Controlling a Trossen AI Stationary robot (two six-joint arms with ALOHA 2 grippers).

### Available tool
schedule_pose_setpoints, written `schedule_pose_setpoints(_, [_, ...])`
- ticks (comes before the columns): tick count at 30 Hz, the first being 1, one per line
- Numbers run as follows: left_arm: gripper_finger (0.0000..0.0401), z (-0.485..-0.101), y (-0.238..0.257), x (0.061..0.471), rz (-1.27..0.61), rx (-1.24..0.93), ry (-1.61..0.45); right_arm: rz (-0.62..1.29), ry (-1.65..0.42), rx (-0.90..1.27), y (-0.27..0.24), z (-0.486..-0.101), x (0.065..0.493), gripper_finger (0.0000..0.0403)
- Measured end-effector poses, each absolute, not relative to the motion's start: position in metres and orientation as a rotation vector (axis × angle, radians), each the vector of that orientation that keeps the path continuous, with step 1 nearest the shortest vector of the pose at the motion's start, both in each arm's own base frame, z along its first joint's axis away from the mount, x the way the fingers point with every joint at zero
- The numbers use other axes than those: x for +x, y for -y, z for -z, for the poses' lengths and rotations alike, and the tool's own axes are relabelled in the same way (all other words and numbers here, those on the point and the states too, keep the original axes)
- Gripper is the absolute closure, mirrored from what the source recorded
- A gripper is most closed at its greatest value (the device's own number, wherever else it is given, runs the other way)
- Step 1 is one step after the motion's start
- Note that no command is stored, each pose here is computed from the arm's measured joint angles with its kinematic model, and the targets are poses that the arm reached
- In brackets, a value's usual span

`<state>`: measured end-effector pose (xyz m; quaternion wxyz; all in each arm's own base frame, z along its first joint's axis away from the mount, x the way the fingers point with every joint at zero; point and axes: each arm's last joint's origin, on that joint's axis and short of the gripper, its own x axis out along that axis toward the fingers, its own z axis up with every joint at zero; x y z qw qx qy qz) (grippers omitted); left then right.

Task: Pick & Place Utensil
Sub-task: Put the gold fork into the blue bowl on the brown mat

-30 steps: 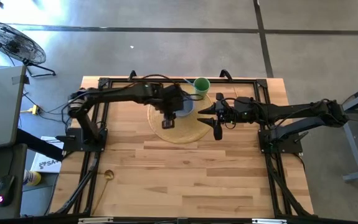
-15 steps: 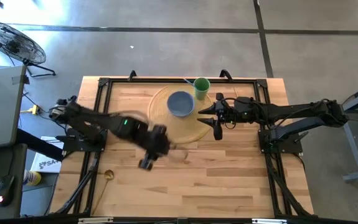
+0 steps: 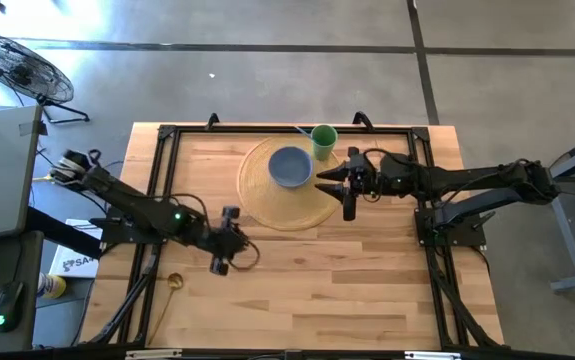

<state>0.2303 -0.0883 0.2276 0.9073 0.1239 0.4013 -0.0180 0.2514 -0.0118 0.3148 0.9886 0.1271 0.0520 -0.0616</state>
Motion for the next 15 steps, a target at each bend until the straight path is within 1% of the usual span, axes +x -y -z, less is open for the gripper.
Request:
schedule_pose_setpoints(3, [0.0263, -0.218, 0.071, 0.219, 0.008, 0.204, -0.753, 0.126, -0.097, 0.304, 0.012, -0.315, 0.252, 0.0263])
schedule_pose_setpoints(6, [0.0263, -0.217, 0.057, 0.210, -0.015, 0.177, -0.659, 0.178, -0.091, 0.273, 0.014, -0.315, 0.251, 0.0263])
schedule_pose_setpoints(10, [0.0263, -0.221, 0.041, 0.198, -0.058, 0.166, -0.584, 0.454, -0.180, 0.301, 0.028, -0.303, 0.246, 0.0263])
schedule_pose_setpoints(13, [0.0263, -0.226, 0.032, 0.193, -0.095, 0.145, -0.550, 0.656, -0.307, 0.335, 0.041, -0.287, 0.237, 0.0263])
schedule_pose_setpoints(15, [0.0263, -0.225, 0.027, 0.188, -0.113, 0.137, -0.564, 0.761, -0.398, 0.374, 0.049, -0.276, 0.229, 0.0263])
